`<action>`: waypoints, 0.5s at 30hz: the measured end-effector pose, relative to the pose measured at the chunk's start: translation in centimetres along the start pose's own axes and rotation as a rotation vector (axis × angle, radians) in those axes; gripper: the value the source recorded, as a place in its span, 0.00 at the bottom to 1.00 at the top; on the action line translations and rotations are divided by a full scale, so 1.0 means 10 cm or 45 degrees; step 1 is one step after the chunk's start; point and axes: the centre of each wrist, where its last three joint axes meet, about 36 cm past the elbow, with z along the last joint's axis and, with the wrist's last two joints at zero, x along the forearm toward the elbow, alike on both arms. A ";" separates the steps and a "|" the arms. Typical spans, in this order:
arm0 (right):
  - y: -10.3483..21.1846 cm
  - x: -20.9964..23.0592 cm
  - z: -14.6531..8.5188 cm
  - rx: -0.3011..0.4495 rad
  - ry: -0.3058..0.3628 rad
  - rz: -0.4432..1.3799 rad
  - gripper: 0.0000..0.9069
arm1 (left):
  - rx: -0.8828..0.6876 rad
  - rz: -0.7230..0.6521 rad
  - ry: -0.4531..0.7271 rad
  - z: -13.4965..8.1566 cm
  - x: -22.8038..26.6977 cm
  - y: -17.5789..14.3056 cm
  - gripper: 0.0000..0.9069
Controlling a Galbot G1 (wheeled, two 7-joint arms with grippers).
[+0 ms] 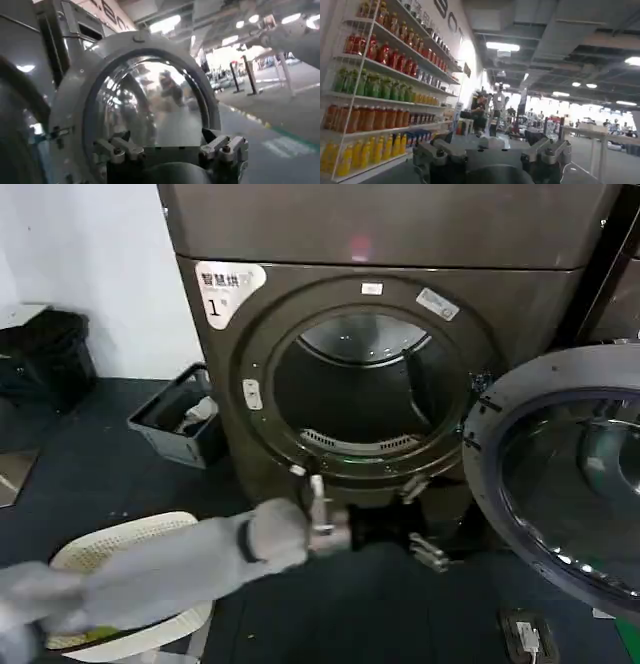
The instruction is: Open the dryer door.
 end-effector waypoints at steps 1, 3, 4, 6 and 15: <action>0.00 0.00 0.00 0.001 -0.002 -0.002 1.00 | -0.027 0.007 0.021 -0.03 0.09 0.00 1.00; 0.00 0.00 0.00 0.001 -0.006 -0.002 1.00 | -0.076 0.004 0.059 -0.09 0.26 0.01 1.00; 0.00 0.00 0.00 0.003 -0.008 -0.001 1.00 | -0.091 0.000 0.062 -0.12 0.34 0.01 1.00; -0.01 0.00 0.00 0.003 -0.012 0.001 1.00 | -0.149 0.003 0.064 -0.15 0.50 0.00 1.00; 0.00 -0.01 -0.03 0.001 -0.025 -0.007 1.00 | -0.299 0.025 0.229 -0.14 1.22 0.00 1.00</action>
